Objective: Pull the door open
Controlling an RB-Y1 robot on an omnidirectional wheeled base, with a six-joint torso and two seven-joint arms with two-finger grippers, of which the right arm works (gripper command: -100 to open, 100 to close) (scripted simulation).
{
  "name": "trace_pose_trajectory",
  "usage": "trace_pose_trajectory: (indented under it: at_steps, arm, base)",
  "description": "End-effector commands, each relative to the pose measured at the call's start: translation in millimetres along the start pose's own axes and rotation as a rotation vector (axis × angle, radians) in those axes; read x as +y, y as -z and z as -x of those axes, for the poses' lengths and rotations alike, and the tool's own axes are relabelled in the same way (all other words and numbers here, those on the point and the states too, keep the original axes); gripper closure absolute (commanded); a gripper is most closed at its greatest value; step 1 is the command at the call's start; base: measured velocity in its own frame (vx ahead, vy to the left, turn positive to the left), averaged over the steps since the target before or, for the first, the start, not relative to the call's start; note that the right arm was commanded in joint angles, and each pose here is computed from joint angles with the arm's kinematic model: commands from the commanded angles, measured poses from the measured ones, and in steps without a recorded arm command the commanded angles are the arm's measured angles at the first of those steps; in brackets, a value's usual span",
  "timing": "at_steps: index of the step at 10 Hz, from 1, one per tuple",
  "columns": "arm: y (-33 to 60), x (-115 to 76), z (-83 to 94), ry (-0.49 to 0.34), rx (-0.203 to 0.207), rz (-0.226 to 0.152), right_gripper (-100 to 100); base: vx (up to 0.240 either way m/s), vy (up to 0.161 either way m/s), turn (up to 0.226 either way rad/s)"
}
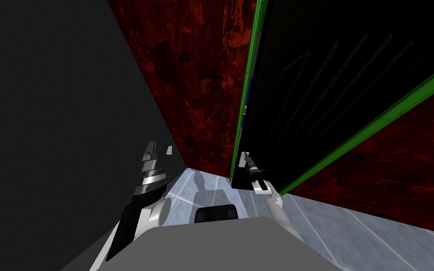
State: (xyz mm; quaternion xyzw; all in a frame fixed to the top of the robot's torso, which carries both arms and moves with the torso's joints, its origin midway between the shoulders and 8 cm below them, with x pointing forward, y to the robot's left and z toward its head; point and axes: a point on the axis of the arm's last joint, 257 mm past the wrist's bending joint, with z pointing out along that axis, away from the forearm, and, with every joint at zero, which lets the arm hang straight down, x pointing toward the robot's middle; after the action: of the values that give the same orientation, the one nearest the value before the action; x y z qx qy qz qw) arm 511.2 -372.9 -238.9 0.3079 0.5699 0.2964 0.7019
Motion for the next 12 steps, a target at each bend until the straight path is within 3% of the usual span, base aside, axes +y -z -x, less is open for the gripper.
trace_pose_trajectory:
  at_steps: [1,12]
  arm:
    - [-8.8,22.3,-4.2,-0.09,0.004,0.054,100]
    - [-13.7,43.9,-12.8,-0.52,0.027,0.101,100]
  base:
    - [-0.04,-0.014,-0.006]
    - [-0.037,-0.017,-0.003]
